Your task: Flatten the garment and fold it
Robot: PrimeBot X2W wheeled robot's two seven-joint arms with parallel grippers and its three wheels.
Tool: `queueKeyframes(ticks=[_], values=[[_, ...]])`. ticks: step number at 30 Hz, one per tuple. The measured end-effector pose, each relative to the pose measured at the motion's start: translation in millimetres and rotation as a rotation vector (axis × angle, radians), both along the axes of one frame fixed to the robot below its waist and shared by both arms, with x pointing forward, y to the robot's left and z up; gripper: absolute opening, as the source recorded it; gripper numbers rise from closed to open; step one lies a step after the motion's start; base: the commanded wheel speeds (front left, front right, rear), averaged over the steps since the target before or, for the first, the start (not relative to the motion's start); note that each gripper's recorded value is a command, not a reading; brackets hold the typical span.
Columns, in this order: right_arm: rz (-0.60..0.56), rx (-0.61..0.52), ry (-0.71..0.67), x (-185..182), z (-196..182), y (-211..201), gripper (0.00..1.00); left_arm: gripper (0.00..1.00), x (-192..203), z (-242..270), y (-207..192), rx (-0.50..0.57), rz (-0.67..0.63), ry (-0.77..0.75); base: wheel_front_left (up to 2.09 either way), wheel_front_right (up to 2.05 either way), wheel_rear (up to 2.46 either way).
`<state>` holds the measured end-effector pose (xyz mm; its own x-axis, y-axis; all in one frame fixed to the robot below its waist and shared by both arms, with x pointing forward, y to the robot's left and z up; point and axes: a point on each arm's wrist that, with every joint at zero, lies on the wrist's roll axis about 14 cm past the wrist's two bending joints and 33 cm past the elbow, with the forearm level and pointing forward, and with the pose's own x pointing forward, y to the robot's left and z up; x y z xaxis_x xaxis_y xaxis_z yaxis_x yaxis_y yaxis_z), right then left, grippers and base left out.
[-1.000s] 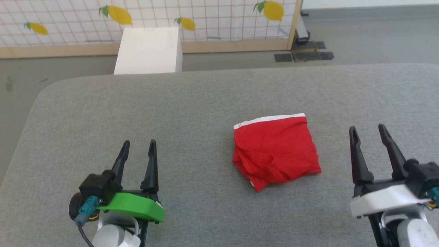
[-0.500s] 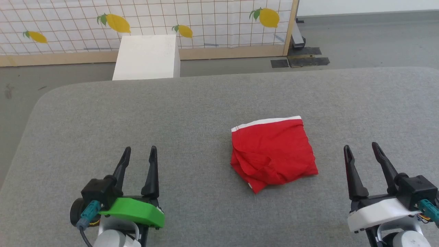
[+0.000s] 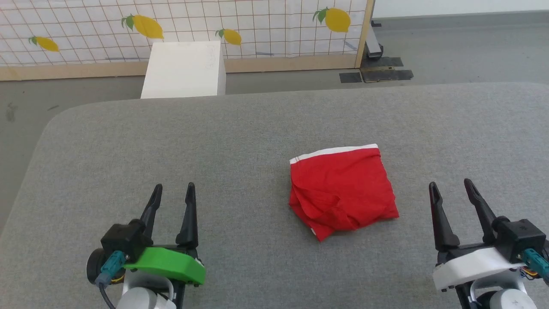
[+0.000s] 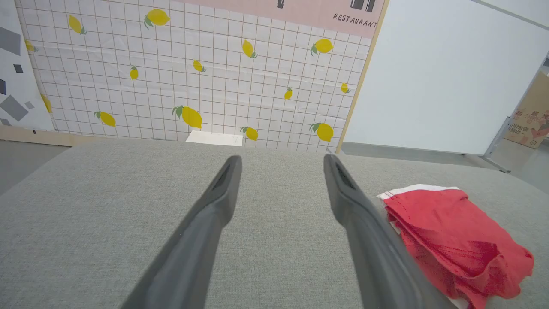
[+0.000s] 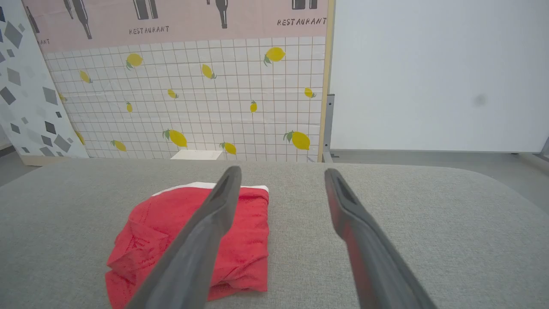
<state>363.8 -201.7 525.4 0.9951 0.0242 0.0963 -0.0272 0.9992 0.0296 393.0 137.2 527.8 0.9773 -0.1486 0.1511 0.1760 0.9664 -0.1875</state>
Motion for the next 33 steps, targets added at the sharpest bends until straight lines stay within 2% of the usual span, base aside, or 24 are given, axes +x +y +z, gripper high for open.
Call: queueKeyframes(ticks=[3,11,15,20,27,33], values=[[-0.004,0.065,0.026,0.7,-4.1,0.3,1.00,1.00,0.3,-0.5,0.4,0.000,0.002,0.001,0.00,0.00,0.00],[0.018,0.732,0.254,31.0,-24.9,-8.5,1.00,1.00,1.3,-5.7,3.1,0.009,0.009,0.015,0.00,0.00,0.00],[0.054,0.911,0.462,46.8,-55.5,-4.5,1.00,1.00,3.5,-8.3,6.6,0.011,0.018,0.021,0.00,0.00,0.00],[0.108,0.960,0.707,63.7,-85.5,13.3,1.00,1.00,9.4,-8.0,13.6,0.013,0.038,0.019,0.00,0.00,0.00],[0.129,0.878,0.965,74.7,-121.4,35.7,1.00,1.00,11.0,-16.1,29.6,0.019,0.082,0.042,0.00,0.00,0.00],[0.229,0.843,1.126,76.9,-132.9,67.6,1.00,1.00,8.2,-22.3,43.9,0.027,0.123,0.062,0.00,0.00,0.00]])
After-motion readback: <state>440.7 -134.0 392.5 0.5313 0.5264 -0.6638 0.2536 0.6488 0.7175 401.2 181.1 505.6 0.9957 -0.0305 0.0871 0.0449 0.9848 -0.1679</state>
